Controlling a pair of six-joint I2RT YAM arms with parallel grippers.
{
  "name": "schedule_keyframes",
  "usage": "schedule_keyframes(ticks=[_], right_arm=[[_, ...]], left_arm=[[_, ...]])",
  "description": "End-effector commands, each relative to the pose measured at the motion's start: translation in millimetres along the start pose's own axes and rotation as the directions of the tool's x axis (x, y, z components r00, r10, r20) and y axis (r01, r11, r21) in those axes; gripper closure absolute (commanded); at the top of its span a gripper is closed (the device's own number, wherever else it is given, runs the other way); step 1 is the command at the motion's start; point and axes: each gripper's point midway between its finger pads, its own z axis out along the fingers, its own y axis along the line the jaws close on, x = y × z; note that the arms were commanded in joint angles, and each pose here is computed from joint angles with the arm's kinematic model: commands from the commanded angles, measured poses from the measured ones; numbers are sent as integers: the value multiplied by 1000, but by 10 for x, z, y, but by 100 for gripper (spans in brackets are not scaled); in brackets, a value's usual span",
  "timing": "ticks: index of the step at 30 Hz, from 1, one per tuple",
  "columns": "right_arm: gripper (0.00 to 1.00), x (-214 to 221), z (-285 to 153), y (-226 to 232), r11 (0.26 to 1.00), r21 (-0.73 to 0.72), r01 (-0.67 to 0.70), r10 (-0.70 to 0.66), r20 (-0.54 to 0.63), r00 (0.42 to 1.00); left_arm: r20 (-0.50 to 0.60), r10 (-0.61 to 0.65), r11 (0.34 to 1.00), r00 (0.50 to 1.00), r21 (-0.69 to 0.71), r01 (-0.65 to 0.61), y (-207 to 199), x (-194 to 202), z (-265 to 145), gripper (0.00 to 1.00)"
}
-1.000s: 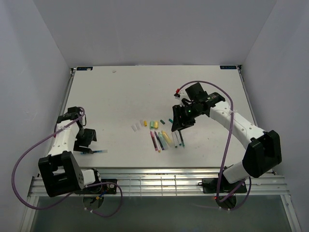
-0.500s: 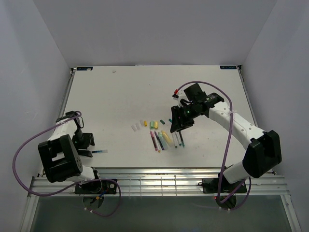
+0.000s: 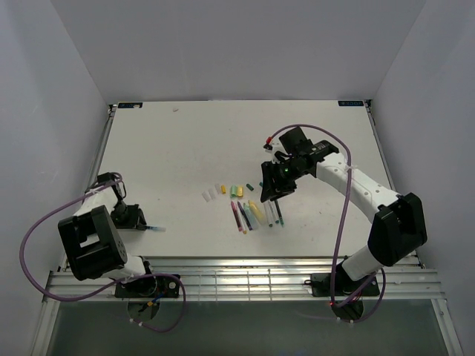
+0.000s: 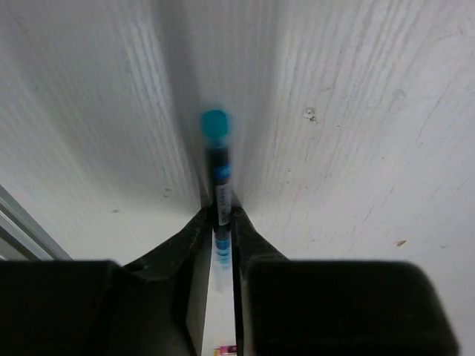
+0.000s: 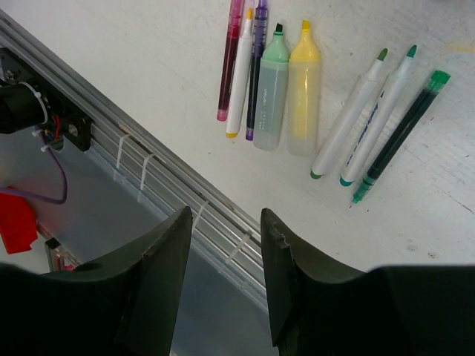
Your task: Open the pen caps
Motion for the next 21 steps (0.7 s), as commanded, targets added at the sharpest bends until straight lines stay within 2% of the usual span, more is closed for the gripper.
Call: schedule_keyframes(ticks=[1, 5, 9, 11, 12, 14, 15, 16, 17, 20, 21], right_arm=[[52, -219, -70, 95, 1000, 0, 11, -11, 61, 998], [52, -309, -63, 142, 1000, 14, -11, 10, 71, 997], [52, -406, -52, 207, 999, 31, -24, 21, 80, 997], [52, -449, -26, 257, 999, 34, -22, 19, 81, 997], [52, -508, -47, 317, 999, 26, -18, 16, 93, 995], [52, -539, -13, 408, 1000, -3, -18, 18, 81, 997], [51, -567, -10, 458, 1000, -25, -16, 18, 84, 996], [51, -600, -18, 522, 999, -48, -8, 12, 91, 996], [51, -588, 18, 605, 997, -80, 4, 2, 77, 997], [51, -557, -4, 730, 991, -135, -2, 11, 62, 998], [51, -548, -24, 776, 987, -159, -2, 12, 64, 998]], left_arm=[[49, 39, 997, 998, -70, -36, 167, -87, 276, 78], [38, 107, 993, 994, -63, -104, 115, -100, 336, 99], [10, 191, 981, 982, 44, -191, -223, -116, 217, 100], [7, 237, 954, 971, 186, -235, -593, -114, 32, 100], [-50, 318, 918, 947, 267, -294, -742, 70, -61, 100], [-33, 431, 829, 902, 409, -381, -1126, 295, -304, 100], [-55, 550, 739, 833, 498, -455, -1251, 717, -464, 100], [-30, 604, 663, 796, 574, -481, -1389, 909, -653, 100], [23, 683, 535, 730, 664, -522, -1532, 1245, -853, 100], [91, 795, 303, 599, 797, -523, -1621, 1826, -1399, 100], [113, 814, 255, 570, 812, -525, -1628, 1915, -1521, 100]])
